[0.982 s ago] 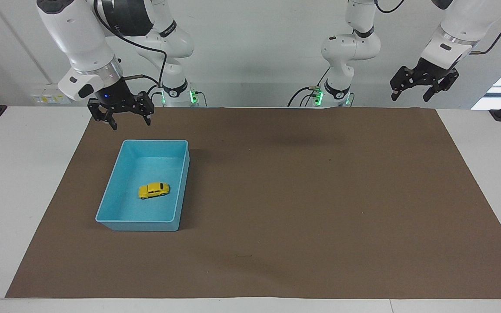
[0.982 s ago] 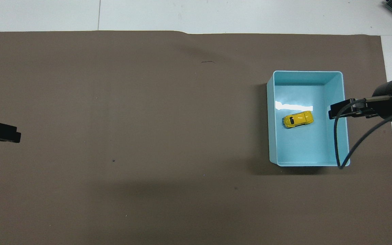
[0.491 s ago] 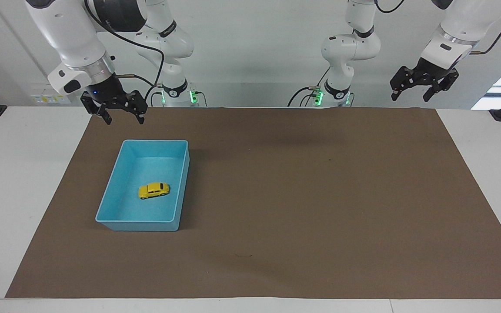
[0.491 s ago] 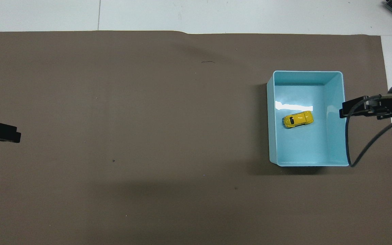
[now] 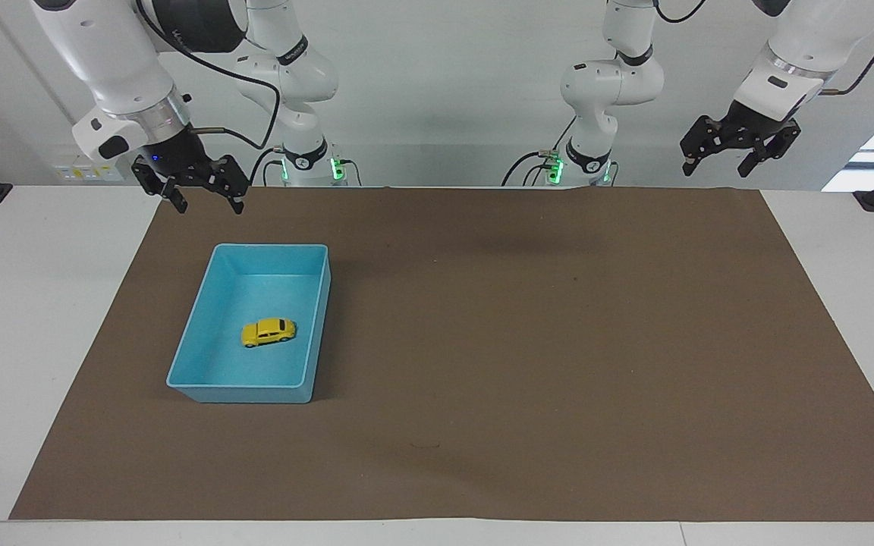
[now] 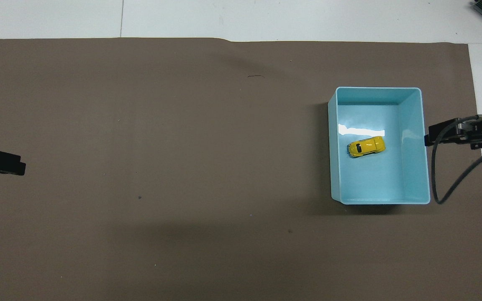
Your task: Wind up and store yellow beetle car
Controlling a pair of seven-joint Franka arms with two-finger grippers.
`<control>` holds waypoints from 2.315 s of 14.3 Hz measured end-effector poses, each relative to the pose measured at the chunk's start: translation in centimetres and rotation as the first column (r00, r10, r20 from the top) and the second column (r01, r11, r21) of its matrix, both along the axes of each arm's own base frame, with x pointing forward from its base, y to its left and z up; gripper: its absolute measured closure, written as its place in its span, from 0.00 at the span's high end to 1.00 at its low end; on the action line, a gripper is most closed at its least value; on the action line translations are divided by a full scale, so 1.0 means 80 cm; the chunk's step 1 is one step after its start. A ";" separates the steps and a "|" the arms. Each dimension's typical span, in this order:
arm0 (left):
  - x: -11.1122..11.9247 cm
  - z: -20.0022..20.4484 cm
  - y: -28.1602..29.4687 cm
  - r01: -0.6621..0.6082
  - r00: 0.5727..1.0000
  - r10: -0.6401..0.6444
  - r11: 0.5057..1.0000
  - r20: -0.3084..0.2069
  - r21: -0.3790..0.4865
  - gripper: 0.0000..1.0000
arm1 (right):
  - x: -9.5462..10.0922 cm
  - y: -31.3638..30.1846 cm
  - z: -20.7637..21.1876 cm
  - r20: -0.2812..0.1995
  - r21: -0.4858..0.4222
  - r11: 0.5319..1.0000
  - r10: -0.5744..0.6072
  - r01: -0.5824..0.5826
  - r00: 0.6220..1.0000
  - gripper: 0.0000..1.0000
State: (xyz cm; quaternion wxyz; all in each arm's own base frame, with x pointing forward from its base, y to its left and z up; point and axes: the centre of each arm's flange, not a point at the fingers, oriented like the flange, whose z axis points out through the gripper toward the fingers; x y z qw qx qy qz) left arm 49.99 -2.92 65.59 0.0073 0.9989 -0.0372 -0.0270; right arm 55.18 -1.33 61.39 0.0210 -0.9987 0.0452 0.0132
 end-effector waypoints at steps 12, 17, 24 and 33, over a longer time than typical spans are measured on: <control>0.000 0.000 0.000 0.000 1.000 0.000 1.000 0.000 0.000 1.00 | -0.001 -0.007 0.004 -0.003 -0.001 0.999 -0.050 0.050 0.999 1.00; 0.000 0.000 0.000 0.000 1.000 0.000 1.000 0.000 0.000 1.00 | -0.008 -0.008 0.018 0.016 -0.001 0.999 -0.052 0.052 0.999 1.00; 0.000 0.000 0.000 0.000 1.000 0.000 1.000 0.000 0.000 1.00 | -0.008 -0.015 0.019 0.017 -0.001 0.998 -0.062 0.062 0.998 1.00; 0.000 0.000 0.000 0.000 1.000 0.000 1.000 0.000 0.000 1.00 | -0.012 -0.016 0.019 -0.002 -0.001 0.998 -0.063 0.063 0.998 1.00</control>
